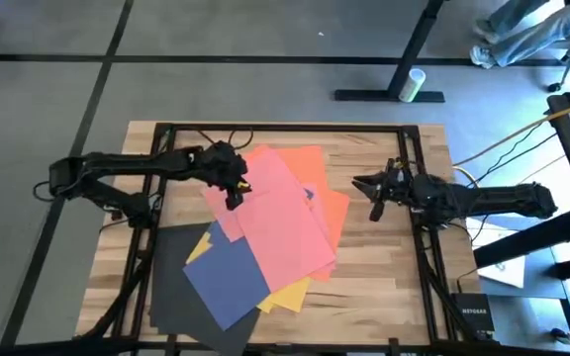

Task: Organize paper
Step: Put the pink paper to the top right of the table

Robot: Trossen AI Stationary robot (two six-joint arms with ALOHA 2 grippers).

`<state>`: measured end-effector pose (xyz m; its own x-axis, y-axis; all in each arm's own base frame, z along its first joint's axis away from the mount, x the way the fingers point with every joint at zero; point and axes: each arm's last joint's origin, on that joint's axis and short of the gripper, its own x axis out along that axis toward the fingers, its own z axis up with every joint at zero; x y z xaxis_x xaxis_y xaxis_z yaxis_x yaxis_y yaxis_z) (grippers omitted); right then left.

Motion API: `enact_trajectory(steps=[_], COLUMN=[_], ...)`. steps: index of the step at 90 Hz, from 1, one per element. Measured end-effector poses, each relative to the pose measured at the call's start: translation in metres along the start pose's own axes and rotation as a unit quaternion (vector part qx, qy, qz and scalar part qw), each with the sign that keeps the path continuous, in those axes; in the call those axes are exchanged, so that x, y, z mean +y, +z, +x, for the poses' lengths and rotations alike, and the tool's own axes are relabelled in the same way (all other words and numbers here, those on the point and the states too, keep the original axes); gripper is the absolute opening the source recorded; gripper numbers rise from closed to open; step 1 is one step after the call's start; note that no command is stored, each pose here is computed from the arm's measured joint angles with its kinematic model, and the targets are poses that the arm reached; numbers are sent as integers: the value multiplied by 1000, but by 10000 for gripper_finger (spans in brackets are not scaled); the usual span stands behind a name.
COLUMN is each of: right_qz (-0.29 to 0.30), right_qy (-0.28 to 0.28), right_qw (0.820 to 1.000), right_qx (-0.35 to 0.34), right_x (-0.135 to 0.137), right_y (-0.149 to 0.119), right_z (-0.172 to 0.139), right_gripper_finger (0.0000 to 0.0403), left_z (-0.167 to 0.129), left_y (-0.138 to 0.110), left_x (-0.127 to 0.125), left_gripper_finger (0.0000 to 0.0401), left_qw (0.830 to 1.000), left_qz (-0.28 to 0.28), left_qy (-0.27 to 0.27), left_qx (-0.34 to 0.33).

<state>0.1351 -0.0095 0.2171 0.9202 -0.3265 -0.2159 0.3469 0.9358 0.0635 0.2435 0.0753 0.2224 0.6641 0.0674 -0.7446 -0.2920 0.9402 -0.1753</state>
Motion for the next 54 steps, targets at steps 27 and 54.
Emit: enact_trajectory(steps=[27,54], right_qz=[-53,-72], right_qy=[-13,3], right_qw=[993,985], right_qx=[105,158], right_x=[14,24], right_y=[26,28], right_z=[29,55], right_gripper_finger=[73,73], left_z=[5,17], left_y=[-5,-25], left_x=[4,-5], left_gripper_finger=[93,131], left_qw=[999,985], left_qz=[-23,-108], left_qy=[30,26], left_qx=[25,133])
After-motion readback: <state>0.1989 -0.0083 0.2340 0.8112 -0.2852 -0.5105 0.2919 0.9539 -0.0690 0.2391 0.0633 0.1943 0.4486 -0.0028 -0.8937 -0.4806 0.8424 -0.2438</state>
